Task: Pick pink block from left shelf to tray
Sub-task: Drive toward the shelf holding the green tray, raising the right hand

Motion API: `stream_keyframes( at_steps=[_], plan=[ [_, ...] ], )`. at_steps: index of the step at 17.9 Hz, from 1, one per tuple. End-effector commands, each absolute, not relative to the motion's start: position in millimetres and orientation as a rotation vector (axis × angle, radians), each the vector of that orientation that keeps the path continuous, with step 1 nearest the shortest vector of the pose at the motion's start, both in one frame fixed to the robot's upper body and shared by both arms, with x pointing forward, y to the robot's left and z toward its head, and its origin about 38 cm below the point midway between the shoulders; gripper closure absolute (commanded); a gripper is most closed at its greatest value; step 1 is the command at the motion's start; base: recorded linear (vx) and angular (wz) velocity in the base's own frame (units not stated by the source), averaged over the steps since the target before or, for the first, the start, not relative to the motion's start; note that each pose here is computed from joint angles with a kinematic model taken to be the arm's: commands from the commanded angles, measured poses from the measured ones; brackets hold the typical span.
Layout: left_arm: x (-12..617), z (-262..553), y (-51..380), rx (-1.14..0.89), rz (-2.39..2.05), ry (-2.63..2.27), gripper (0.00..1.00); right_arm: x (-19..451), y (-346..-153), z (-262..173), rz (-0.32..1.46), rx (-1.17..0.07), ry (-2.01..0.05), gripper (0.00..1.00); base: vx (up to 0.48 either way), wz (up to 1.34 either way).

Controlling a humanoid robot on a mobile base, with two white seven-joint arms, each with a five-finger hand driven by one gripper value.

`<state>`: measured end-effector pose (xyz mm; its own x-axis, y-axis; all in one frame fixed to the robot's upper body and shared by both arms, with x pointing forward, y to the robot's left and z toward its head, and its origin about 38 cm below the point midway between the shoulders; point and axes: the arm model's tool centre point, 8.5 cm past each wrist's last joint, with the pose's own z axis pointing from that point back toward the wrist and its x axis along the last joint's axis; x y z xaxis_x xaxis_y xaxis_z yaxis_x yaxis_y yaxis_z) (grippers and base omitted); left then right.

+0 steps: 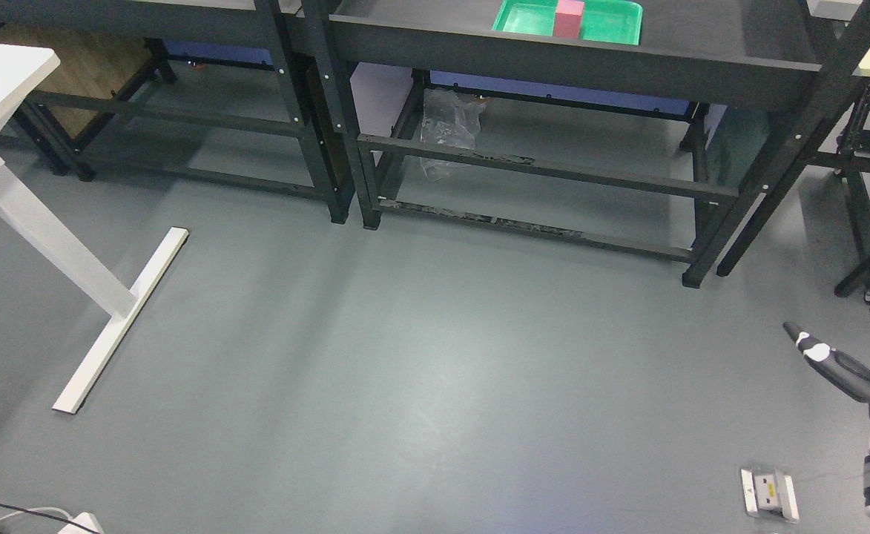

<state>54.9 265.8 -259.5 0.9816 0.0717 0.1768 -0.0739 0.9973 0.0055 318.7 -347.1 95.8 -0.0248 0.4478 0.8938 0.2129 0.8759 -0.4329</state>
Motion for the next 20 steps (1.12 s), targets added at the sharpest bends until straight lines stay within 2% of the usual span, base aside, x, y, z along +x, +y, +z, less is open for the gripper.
stream_keyframes(
  at_steps=[1,3,4,8,20],
  plan=[
    [61,-258,278,0.030,0.079,-0.196,0.00,320,-358.3,110,0.764,-0.995,-1.474,0.00,0.150,0.01],
    [62,-258,278,0.030,0.079,-0.197,0.00,322,-334.4,101,0.808,-0.960,-1.490,0.00,0.166,0.00],
    [61,-258,278,0.030,0.079,-0.196,0.00,322,-316.4,96,0.819,-0.950,-1.500,0.00,0.178,0.00],
    [61,-258,278,0.030,0.079,-0.196,0.00,324,-274.6,90,0.859,-1.022,-1.506,0.00,0.171,-0.03],
    [62,-258,278,0.030,0.079,-0.197,0.00,325,-274.8,97,0.798,-1.086,-1.539,0.00,0.154,0.19]
  ],
)
